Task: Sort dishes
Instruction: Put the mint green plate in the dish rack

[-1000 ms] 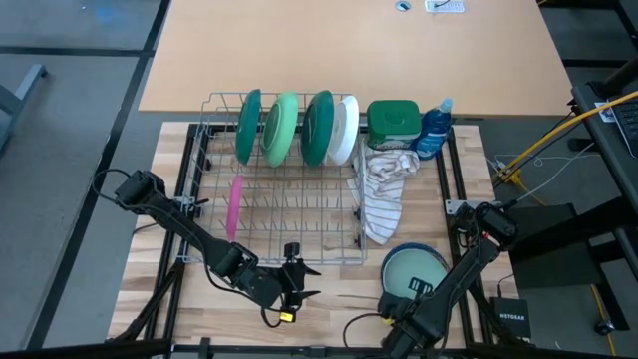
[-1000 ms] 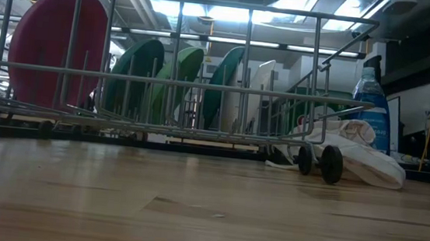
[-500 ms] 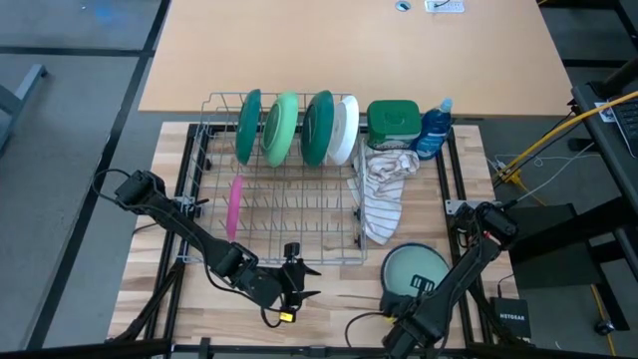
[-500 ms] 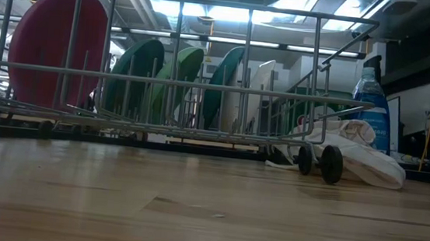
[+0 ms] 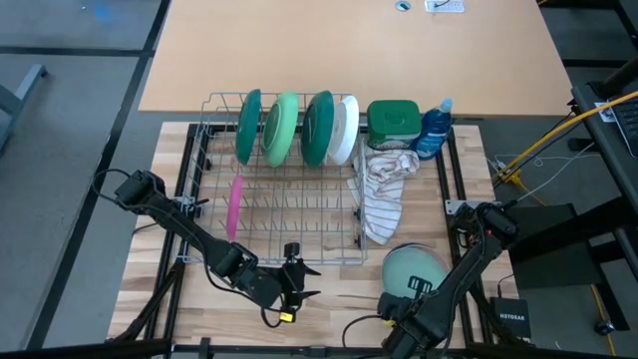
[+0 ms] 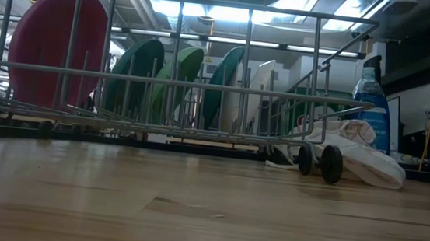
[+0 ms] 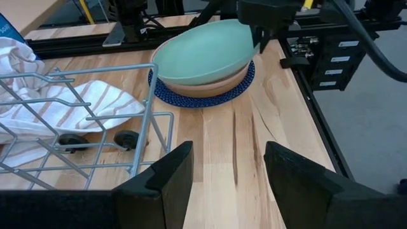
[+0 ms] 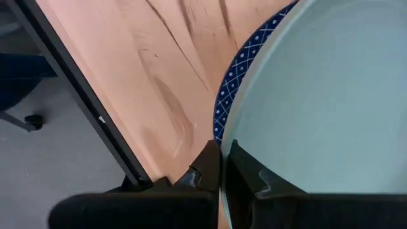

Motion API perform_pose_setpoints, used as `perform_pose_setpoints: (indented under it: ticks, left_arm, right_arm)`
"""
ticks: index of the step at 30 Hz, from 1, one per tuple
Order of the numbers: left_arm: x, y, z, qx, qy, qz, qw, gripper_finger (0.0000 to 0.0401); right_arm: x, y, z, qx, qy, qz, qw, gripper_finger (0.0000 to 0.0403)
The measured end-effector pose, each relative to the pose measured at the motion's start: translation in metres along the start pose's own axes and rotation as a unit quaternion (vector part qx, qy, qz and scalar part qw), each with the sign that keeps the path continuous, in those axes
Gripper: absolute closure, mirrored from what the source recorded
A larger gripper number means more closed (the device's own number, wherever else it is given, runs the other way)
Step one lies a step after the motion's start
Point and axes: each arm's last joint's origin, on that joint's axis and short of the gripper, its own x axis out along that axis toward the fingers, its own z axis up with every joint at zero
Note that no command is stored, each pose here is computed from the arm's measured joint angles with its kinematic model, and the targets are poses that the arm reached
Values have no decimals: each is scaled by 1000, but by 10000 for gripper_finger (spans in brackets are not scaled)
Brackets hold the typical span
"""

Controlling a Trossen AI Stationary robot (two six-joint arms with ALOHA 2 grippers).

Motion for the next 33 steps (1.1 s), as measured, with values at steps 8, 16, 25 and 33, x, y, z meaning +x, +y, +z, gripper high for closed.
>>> perform_pose_setpoints:
  ticks: [8, 16, 25, 33]
  left_arm:
    - [0, 0, 1, -3, -3, -1, 1000, 217]
    - [-2, -4, 3, -9, -17, -8, 1000, 217]
    - [-24, -9, 18, 0, -58, -30, 998, 217]
    - [-77, -11, 41, -7, -112, -58, 992, 217]
  right_arm:
    - [-25, 3, 2, 4, -36, 15, 999, 394]
    - [-79, -6, 0, 17, -120, -2, 993, 394]
    - [-123, -10, 4, 29, -267, 35, 963, 394]
    - [-154, -22, 23, 83, -465, 1, 881, 394]
